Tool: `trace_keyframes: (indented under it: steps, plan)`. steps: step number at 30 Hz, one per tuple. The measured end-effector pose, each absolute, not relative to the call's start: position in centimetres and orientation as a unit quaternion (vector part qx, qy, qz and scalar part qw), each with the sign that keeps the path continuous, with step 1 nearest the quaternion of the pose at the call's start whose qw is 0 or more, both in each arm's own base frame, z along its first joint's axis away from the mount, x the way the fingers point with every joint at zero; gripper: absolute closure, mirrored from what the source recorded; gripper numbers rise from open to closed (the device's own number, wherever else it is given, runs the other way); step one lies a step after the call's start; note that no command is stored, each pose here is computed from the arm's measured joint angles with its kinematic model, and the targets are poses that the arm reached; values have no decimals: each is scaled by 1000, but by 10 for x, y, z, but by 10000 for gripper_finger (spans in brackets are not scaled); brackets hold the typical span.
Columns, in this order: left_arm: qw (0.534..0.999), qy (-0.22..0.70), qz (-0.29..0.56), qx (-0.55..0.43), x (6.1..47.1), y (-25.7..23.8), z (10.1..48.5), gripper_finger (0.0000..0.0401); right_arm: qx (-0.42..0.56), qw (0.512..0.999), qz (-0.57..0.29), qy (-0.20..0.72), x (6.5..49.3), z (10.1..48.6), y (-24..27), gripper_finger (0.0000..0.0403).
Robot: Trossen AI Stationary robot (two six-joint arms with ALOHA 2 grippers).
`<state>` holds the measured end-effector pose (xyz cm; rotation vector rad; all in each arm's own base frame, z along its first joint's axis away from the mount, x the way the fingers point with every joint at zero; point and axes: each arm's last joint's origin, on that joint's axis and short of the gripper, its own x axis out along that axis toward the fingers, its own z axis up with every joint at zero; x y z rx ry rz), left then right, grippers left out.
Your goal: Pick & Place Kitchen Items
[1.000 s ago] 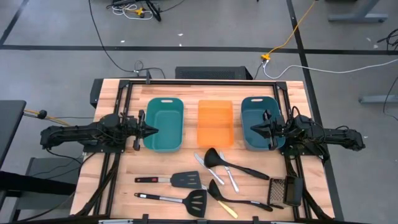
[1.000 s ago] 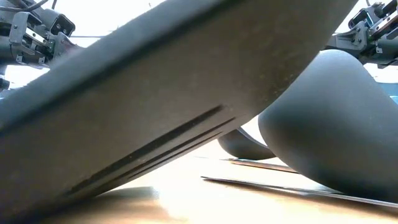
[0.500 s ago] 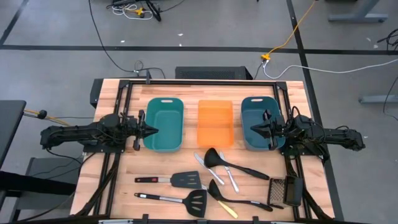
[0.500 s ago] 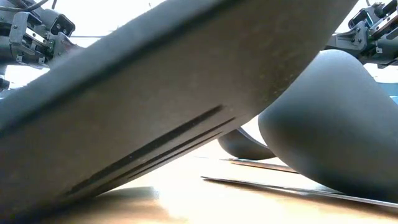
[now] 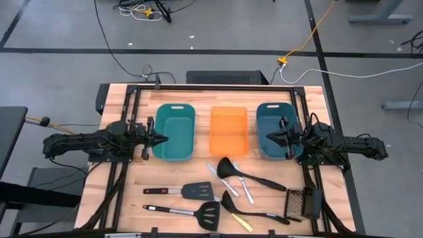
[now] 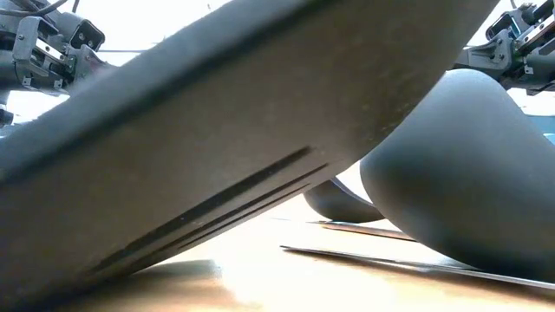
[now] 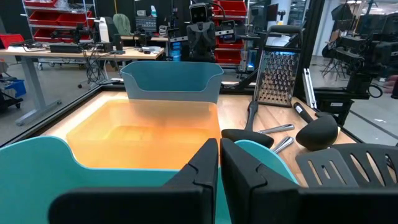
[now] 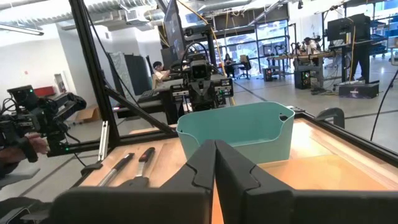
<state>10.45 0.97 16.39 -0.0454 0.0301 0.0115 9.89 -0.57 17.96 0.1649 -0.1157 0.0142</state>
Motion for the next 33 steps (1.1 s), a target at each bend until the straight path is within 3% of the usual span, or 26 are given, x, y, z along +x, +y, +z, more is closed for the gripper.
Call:
trace_keyframes:
  steps: [33]
  plan:
    - [997, -68, 18, -40, 104, 10, 180, 379, 54, 995, 7, -80, 98, 184, -6, 385]
